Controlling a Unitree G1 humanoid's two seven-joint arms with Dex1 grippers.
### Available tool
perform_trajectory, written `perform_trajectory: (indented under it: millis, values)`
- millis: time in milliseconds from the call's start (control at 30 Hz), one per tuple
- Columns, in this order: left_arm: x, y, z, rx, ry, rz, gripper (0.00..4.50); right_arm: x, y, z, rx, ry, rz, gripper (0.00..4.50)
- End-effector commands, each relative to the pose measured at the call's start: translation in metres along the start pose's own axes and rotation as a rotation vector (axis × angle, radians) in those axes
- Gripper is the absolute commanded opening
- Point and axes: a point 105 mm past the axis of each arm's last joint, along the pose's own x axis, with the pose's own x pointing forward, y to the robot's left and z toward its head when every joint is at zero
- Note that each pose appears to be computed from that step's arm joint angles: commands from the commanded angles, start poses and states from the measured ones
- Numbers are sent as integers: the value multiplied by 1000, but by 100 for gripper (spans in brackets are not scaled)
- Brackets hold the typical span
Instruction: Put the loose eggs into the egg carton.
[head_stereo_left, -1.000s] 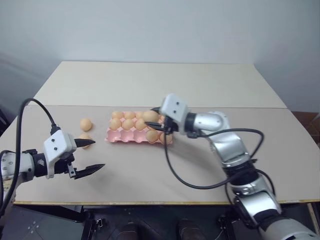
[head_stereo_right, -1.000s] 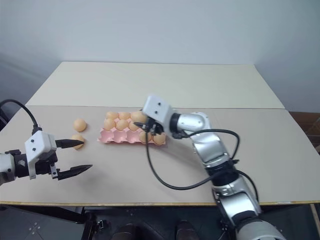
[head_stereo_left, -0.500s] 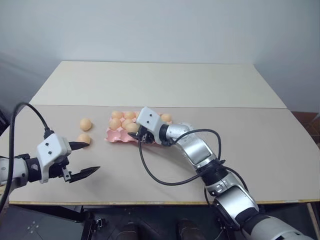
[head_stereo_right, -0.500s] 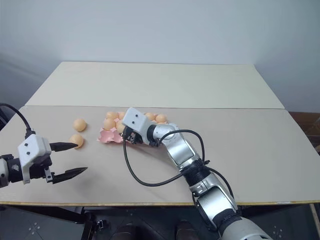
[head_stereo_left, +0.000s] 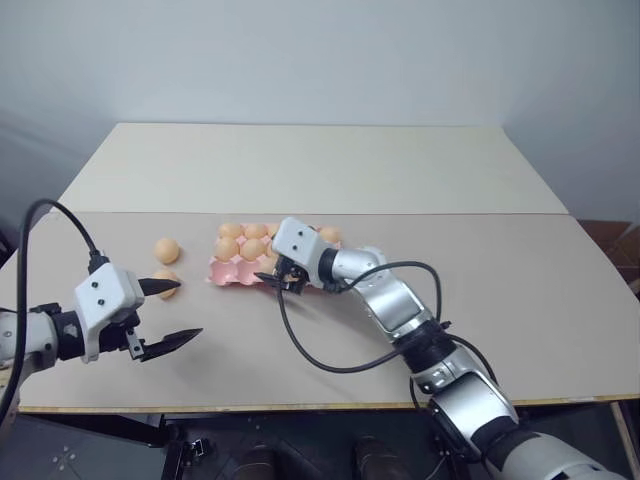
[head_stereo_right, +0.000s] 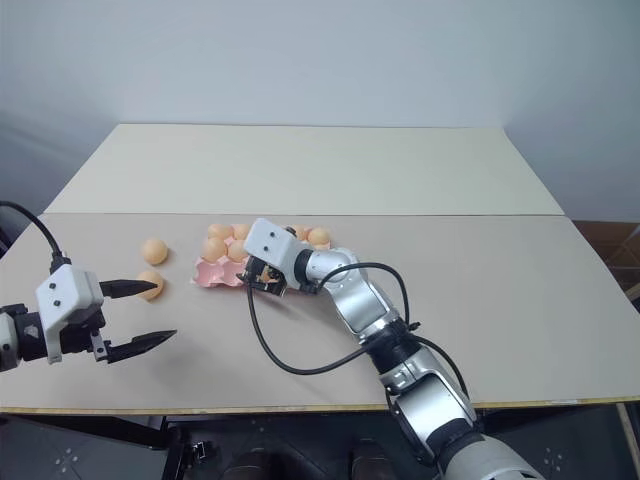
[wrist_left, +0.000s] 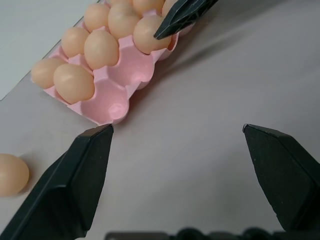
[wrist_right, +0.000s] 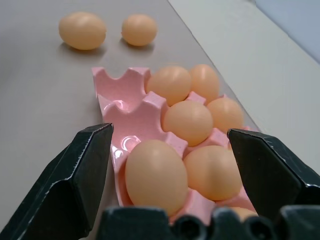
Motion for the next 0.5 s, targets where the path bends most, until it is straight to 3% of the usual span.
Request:
perform_trajectory:
  millis: [33,500]
  values:
    - [-1,4,5,25,-13,21,450,-27,2,21,-60,-61,31,424]
    - [-11,4,0,15,14,43,450,-137,6,-2,-111,69,161,424]
